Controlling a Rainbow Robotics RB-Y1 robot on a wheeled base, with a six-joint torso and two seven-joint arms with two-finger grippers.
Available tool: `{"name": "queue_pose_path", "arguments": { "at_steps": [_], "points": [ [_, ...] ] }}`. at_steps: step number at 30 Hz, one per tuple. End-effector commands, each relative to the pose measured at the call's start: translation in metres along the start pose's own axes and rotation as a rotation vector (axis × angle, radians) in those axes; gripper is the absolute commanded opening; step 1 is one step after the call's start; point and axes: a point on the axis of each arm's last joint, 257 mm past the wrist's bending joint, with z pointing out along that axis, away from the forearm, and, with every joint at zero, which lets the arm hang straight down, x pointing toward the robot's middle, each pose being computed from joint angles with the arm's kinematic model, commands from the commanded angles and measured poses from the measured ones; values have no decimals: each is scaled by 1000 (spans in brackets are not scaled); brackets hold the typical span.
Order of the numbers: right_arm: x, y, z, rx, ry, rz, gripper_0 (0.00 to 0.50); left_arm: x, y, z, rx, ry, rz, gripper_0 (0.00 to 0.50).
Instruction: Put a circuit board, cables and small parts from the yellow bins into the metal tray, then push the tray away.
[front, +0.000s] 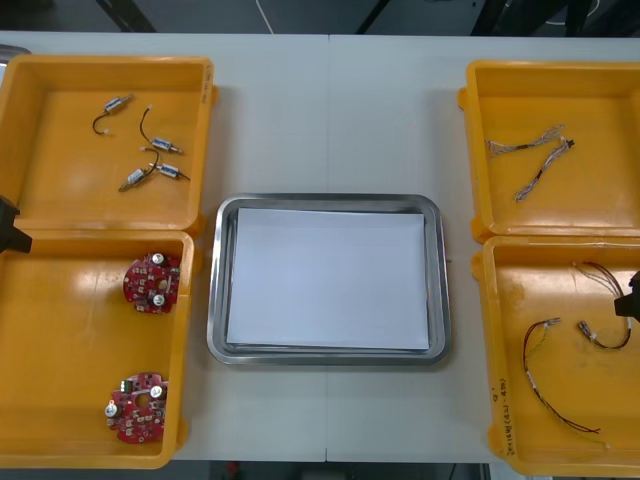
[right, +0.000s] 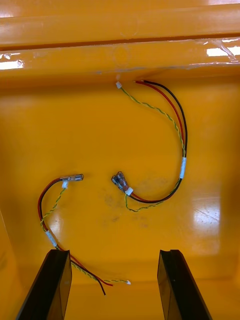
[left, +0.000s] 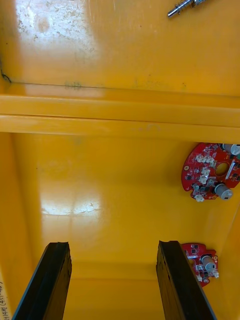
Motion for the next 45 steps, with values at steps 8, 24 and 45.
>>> {"name": "queue_pose_path", "arguments": {
  "at_steps": [8, 24, 45],
  "points": [
    [2, -6, -3, 25, 9, -7, 500, -4, 14, -15, -40, -25, 83, 500],
    [2, -6, -3, 25, 9, -7, 500, -4, 14, -15, -40, -25, 83, 500],
    [2, -6, -3, 25, 9, -7, 500, -4, 14, -15, -40, -25, 83, 500]
  ]
}}
